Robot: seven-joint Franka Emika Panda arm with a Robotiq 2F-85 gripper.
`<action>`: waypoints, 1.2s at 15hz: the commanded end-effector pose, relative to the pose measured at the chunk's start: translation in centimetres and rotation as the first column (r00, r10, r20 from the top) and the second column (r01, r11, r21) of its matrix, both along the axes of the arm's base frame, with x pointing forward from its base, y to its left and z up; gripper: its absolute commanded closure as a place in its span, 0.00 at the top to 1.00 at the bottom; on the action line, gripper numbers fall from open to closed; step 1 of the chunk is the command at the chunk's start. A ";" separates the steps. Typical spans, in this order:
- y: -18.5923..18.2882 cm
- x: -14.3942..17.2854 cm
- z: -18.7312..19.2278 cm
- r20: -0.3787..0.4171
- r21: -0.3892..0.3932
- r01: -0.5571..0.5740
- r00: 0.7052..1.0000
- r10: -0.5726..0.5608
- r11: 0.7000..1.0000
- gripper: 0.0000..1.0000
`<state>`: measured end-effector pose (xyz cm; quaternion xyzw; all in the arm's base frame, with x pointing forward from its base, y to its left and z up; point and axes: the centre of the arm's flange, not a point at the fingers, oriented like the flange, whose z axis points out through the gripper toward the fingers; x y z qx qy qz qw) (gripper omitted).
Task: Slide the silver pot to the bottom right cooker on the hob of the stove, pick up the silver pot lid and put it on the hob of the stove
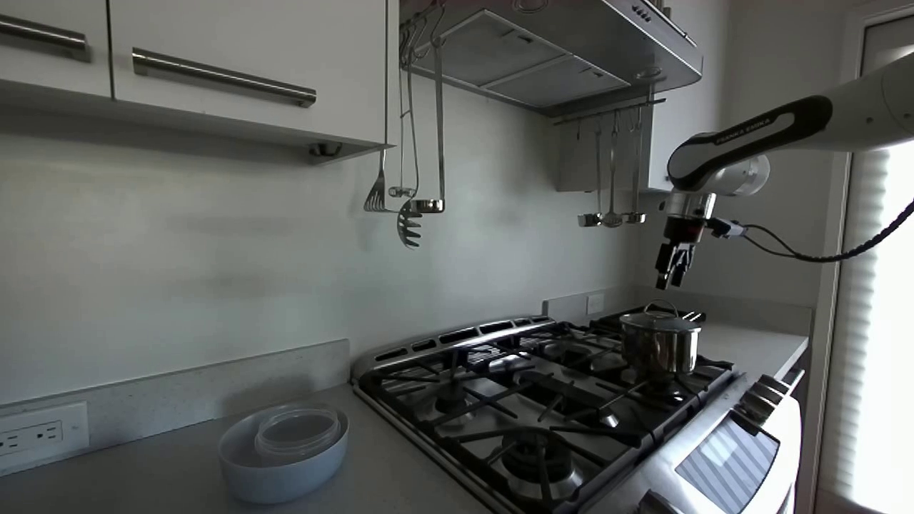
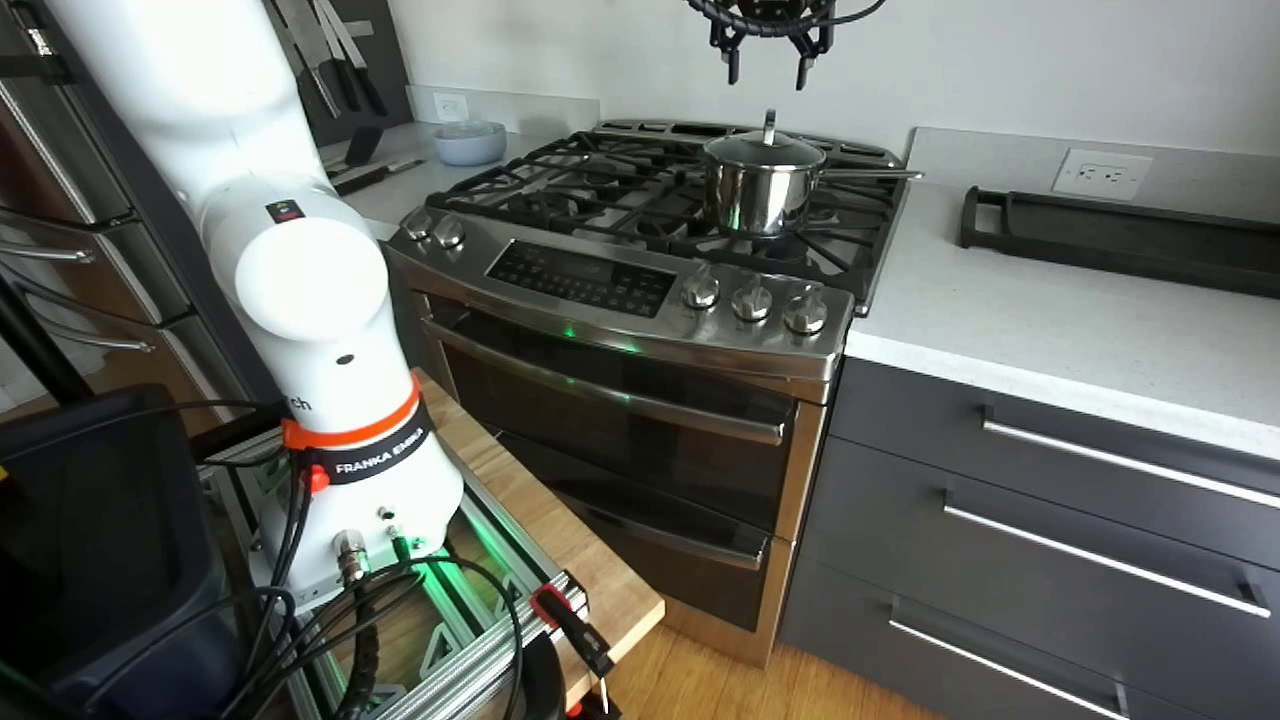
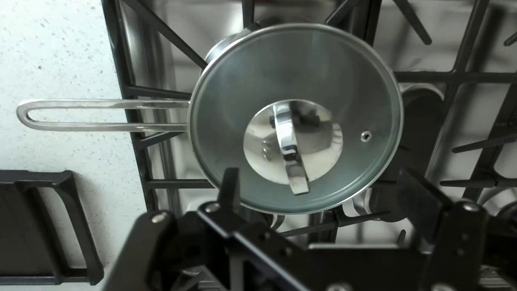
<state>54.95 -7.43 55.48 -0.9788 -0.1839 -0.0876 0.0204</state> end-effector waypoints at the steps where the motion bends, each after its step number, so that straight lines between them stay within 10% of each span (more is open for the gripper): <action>1: 0.0 0.1 -1.9 0.025 -0.004 -0.015 1.000 0.015 1.000 1.00; 6: 0.4 0.9 -3.8 0.032 0.003 -0.006 0.999 0.006 1.000 0.98; 18: 0.4 1.7 -4.3 0.032 -0.005 -0.022 0.999 0.022 1.000 0.03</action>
